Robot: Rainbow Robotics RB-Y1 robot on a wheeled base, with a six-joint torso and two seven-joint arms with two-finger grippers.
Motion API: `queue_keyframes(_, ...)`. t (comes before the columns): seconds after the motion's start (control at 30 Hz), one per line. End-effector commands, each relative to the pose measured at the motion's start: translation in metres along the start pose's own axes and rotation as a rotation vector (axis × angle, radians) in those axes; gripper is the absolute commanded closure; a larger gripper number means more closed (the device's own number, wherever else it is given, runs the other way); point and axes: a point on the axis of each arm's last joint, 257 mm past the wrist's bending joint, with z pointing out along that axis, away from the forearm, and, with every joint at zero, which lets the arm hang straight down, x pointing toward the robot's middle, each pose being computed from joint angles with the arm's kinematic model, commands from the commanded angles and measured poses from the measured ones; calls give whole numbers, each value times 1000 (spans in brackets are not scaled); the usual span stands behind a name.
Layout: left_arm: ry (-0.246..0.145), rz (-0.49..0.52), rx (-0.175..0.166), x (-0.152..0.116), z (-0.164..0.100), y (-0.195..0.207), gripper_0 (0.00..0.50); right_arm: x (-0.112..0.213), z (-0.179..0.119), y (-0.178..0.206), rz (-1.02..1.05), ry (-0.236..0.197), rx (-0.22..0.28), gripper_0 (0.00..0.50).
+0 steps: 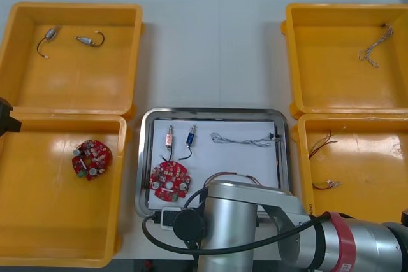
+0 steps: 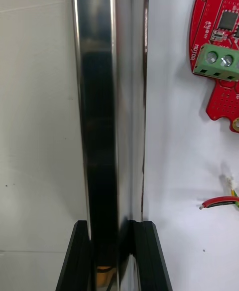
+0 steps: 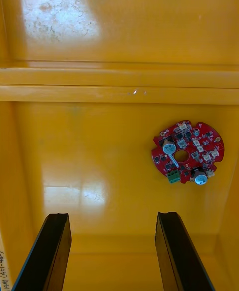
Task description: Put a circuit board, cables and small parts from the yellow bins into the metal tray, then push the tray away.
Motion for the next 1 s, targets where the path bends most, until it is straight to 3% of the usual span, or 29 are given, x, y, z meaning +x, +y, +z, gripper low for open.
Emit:
queue_keyframes(0.03,-22,42,-52,-3,-15,17,0,-18,-8,-4,-4,-53,11,345)
queue_keyframes(0.23,-22,42,-52,-3,-15,17,0,-20,-7,-23,-18,-87,48,344)
queue_keyframes(1.0,-22,42,-52,-3,-15,17,0,-7,-17,-90,-53,-60,170,345)
